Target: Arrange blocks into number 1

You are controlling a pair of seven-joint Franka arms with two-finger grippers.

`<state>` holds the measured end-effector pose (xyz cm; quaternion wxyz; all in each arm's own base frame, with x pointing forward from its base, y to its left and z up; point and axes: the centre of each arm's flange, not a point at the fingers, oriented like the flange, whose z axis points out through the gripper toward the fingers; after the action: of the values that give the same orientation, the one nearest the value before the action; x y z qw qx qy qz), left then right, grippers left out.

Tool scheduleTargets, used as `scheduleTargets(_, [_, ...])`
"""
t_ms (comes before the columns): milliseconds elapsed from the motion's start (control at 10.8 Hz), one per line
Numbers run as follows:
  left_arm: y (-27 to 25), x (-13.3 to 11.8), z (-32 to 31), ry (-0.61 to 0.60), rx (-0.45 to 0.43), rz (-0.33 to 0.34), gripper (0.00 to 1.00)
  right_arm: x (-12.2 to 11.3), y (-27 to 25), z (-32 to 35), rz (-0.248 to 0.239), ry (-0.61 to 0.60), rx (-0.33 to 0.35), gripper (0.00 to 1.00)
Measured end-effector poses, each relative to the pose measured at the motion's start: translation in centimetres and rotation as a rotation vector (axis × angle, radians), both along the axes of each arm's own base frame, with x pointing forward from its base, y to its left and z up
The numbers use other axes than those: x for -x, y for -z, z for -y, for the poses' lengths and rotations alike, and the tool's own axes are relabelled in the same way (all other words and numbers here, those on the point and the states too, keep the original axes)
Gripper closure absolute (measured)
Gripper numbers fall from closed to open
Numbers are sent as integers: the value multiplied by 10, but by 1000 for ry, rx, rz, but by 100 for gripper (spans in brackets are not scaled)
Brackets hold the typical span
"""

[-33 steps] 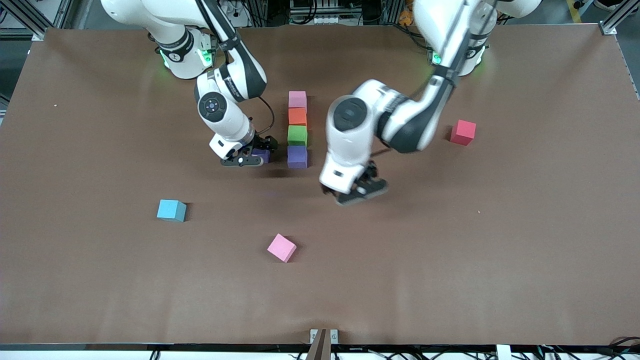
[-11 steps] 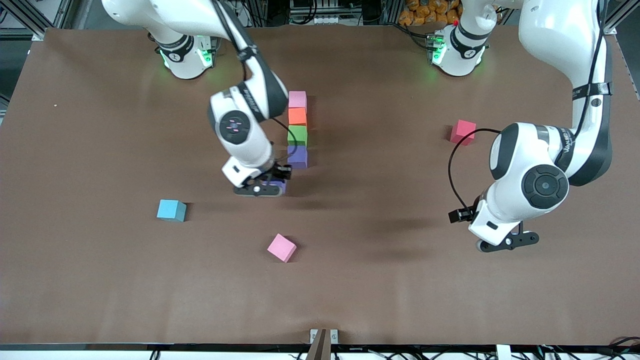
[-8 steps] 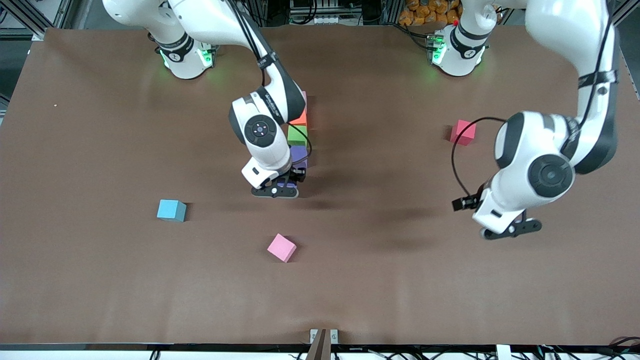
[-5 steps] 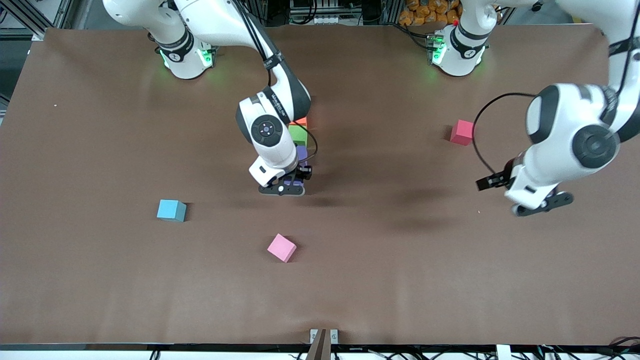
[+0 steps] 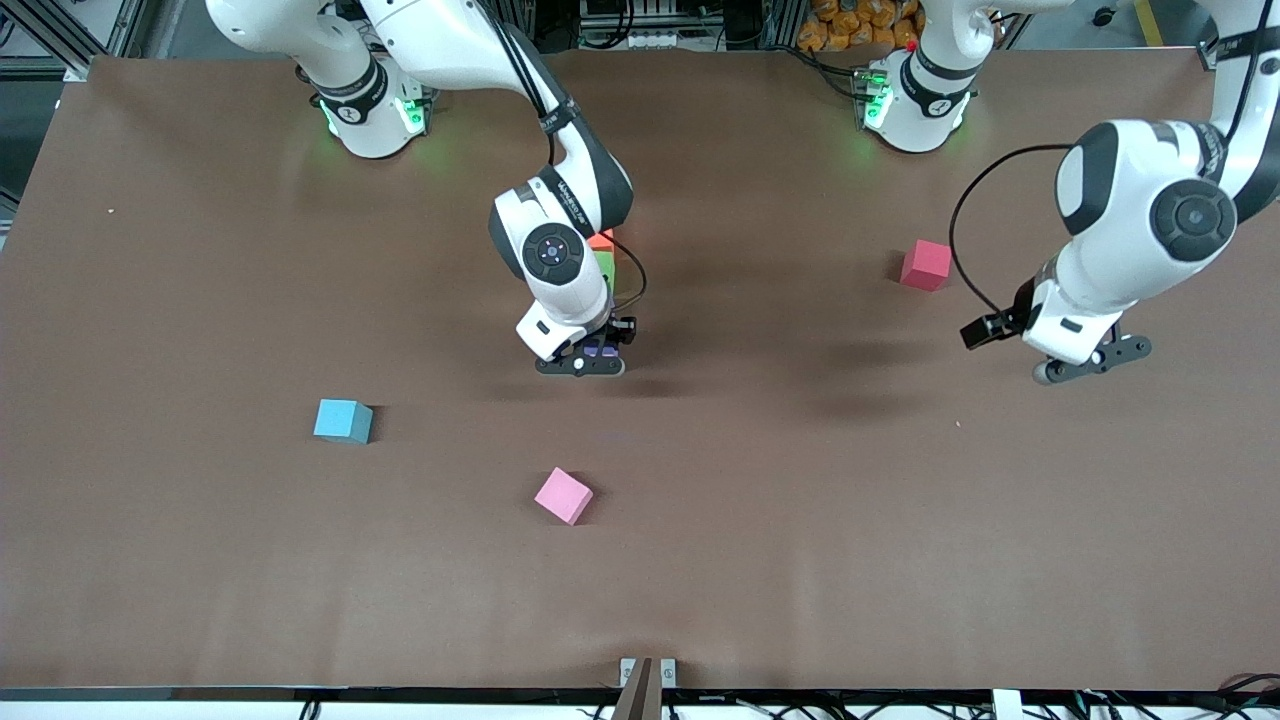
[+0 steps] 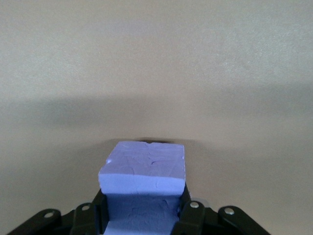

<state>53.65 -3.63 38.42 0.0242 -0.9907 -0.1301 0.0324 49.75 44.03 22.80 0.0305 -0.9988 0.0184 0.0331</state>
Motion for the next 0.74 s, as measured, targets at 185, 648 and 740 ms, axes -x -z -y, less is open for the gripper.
scheduleTargets(185, [-16, 5, -15, 22, 8, 31, 0, 2, 2, 0, -3, 1, 0, 44])
scheduleTargets(648, [-85, 1, -49, 207, 3, 207, 0, 6, 8, 9, -14, 11, 6, 44])
scheduleTargets(740, [-97, 0, -49, 215, 1, 221, 0, 8, 8, 8, -17, 9, 6, 44])
